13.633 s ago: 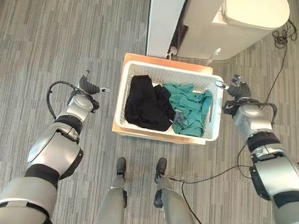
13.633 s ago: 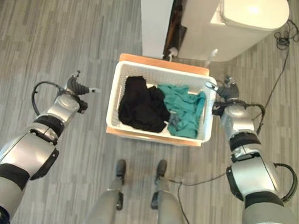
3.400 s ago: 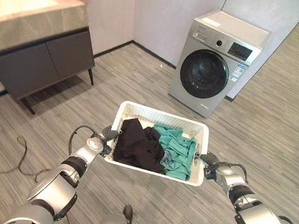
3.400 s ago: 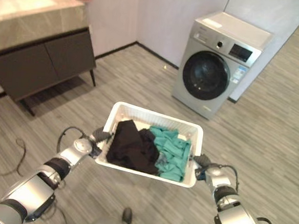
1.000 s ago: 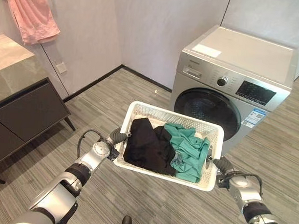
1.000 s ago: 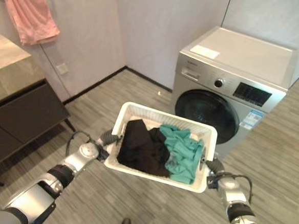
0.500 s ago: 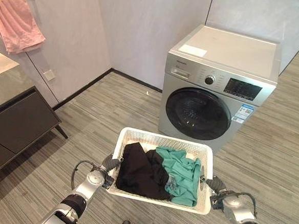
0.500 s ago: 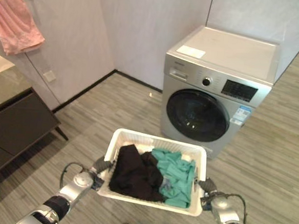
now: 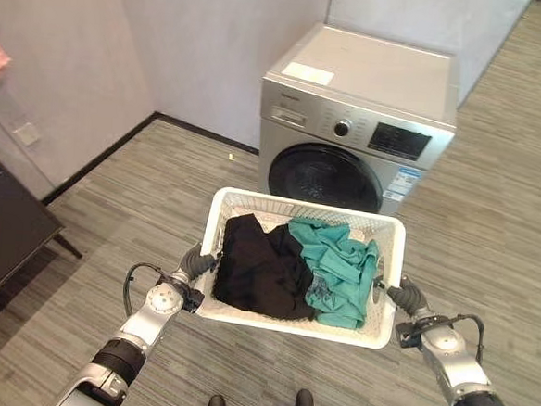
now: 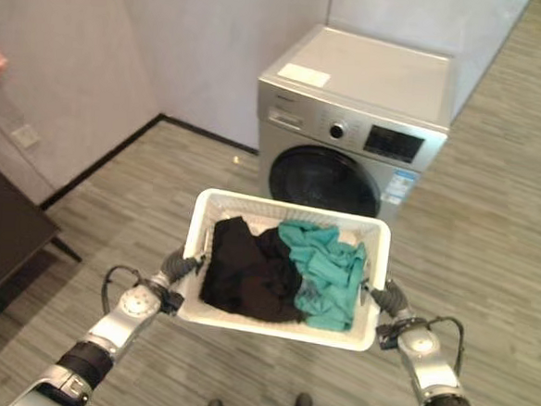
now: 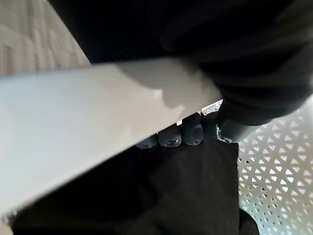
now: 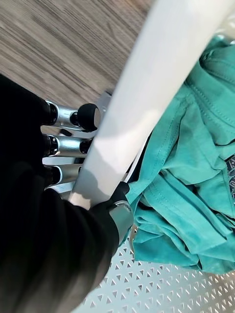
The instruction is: Grab the laundry basket,head to the washer,open it,put in the laundry and shut it.
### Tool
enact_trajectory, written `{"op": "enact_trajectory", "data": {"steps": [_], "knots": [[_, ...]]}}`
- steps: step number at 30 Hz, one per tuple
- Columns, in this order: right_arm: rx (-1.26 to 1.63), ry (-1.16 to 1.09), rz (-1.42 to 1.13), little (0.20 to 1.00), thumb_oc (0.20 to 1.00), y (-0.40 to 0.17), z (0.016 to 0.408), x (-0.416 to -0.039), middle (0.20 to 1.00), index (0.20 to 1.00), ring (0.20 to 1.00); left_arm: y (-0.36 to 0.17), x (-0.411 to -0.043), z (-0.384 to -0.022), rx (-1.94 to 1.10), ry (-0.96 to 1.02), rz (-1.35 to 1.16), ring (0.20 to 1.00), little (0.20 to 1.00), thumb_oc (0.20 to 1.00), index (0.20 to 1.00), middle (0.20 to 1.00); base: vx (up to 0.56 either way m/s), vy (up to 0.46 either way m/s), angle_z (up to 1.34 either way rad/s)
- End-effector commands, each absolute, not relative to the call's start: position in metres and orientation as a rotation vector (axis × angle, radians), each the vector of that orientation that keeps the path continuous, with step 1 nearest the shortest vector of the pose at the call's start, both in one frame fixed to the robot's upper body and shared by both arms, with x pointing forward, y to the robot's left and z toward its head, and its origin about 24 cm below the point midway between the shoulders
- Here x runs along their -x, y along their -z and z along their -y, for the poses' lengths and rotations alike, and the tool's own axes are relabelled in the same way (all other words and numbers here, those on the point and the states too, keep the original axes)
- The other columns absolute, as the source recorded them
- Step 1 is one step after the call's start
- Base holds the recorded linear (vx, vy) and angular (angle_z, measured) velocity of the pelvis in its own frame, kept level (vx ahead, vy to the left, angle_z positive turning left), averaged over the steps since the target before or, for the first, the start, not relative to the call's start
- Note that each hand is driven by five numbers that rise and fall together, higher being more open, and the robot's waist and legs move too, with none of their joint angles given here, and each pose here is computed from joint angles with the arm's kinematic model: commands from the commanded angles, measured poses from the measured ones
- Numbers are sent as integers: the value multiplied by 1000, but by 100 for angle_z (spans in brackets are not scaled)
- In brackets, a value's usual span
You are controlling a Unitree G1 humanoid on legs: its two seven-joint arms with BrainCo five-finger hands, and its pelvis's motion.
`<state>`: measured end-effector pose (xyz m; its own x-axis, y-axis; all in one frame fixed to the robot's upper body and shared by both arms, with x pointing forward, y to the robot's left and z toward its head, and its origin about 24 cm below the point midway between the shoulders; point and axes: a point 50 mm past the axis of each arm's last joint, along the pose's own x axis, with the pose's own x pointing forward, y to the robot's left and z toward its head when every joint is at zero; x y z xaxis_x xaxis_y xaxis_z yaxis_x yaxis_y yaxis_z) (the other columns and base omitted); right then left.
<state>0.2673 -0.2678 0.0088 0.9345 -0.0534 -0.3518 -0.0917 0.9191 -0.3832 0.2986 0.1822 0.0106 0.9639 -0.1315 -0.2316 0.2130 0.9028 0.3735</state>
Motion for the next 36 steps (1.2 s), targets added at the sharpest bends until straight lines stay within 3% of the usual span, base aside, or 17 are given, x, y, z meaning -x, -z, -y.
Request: {"op": "enact_trajectory", "data": {"steps": [1, 5, 14, 22, 27, 36], "knots": [[519, 195, -211, 200, 200, -83, 340, -277, 200, 200, 200, -76, -334, -230, -431, -19, -8, 200, 200, 200, 200, 200, 16, 111, -13], [547, 191, -168, 200, 200, -100, 338, -291, 200, 200, 200, -101, -353, -213, -479, 27, 59, 200, 200, 200, 200, 200, 39, 142, 7], [589, 115, -54, 200, 200, -133, 315, -314, 200, 200, 200, -130, -368, -216, -474, -17, 126, 200, 200, 200, 200, 200, 202, -72, -15], [623, 103, 30, 200, 200, -158, 318, -304, 200, 200, 200, -132, -368, -213, -442, -30, 143, 200, 200, 200, 200, 200, 288, -243, 23], [636, 112, 158, 200, 200, -191, 319, -295, 200, 200, 200, -151, -362, -234, -451, -89, 201, 200, 200, 200, 200, 200, 207, -346, -20], [663, 168, 212, 200, 200, -205, 329, -285, 200, 200, 200, -167, -362, -241, -496, -126, 255, 200, 200, 200, 200, 200, 203, 63, -18]]}}
